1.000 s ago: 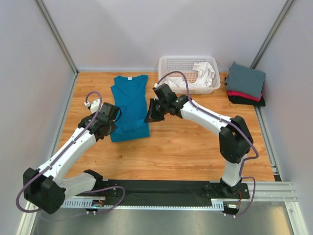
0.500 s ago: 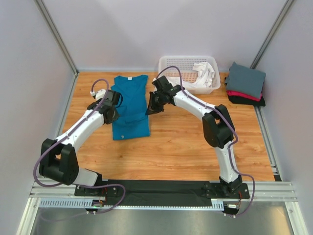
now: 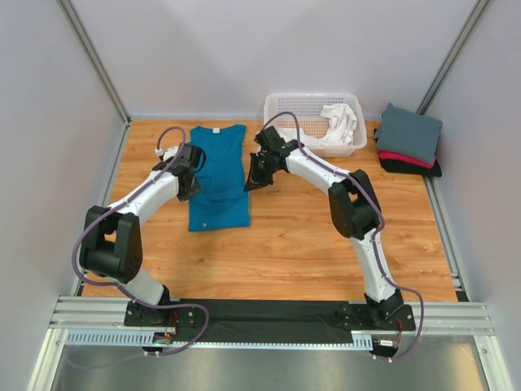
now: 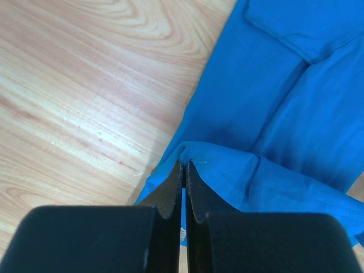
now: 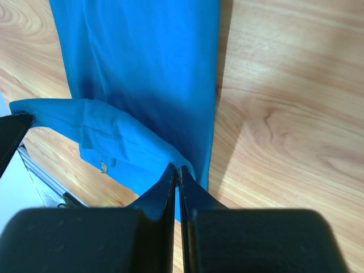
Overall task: Fold and stack the t-shirts
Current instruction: Fold the tshirt
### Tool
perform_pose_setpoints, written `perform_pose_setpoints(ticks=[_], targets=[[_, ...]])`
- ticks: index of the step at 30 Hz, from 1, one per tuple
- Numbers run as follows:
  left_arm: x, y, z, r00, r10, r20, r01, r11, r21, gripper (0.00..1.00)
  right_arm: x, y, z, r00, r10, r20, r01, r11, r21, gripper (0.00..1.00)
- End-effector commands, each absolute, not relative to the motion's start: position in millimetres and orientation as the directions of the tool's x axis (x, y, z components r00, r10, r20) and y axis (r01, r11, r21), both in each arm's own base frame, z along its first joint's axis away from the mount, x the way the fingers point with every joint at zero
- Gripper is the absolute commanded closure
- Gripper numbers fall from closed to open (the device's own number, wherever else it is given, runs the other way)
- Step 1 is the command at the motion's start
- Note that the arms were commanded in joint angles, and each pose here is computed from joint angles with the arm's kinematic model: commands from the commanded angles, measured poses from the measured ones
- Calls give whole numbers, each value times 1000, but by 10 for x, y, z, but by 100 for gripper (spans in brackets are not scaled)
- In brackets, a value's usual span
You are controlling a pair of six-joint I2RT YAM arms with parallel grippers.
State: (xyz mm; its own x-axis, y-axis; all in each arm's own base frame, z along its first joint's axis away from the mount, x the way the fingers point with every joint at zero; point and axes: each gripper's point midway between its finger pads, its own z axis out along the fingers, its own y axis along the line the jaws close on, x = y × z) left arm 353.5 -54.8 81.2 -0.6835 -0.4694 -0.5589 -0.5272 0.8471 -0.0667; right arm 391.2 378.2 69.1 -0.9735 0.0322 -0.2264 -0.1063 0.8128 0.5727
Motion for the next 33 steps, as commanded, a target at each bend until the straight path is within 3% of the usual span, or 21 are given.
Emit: perform_pose_setpoints(ticks=[1, 33], targets=[[3718, -567, 1023, -648, -469, -600, -515, 850, -108, 100, 4059, 3835, 1017, -957, 40, -287, -151, 777, 611, 100], [4023, -418, 999, -621, -479, -620, -551, 830, -89, 100, 4422, 3933, 934, -950, 45, -309, -176, 740, 649, 100]])
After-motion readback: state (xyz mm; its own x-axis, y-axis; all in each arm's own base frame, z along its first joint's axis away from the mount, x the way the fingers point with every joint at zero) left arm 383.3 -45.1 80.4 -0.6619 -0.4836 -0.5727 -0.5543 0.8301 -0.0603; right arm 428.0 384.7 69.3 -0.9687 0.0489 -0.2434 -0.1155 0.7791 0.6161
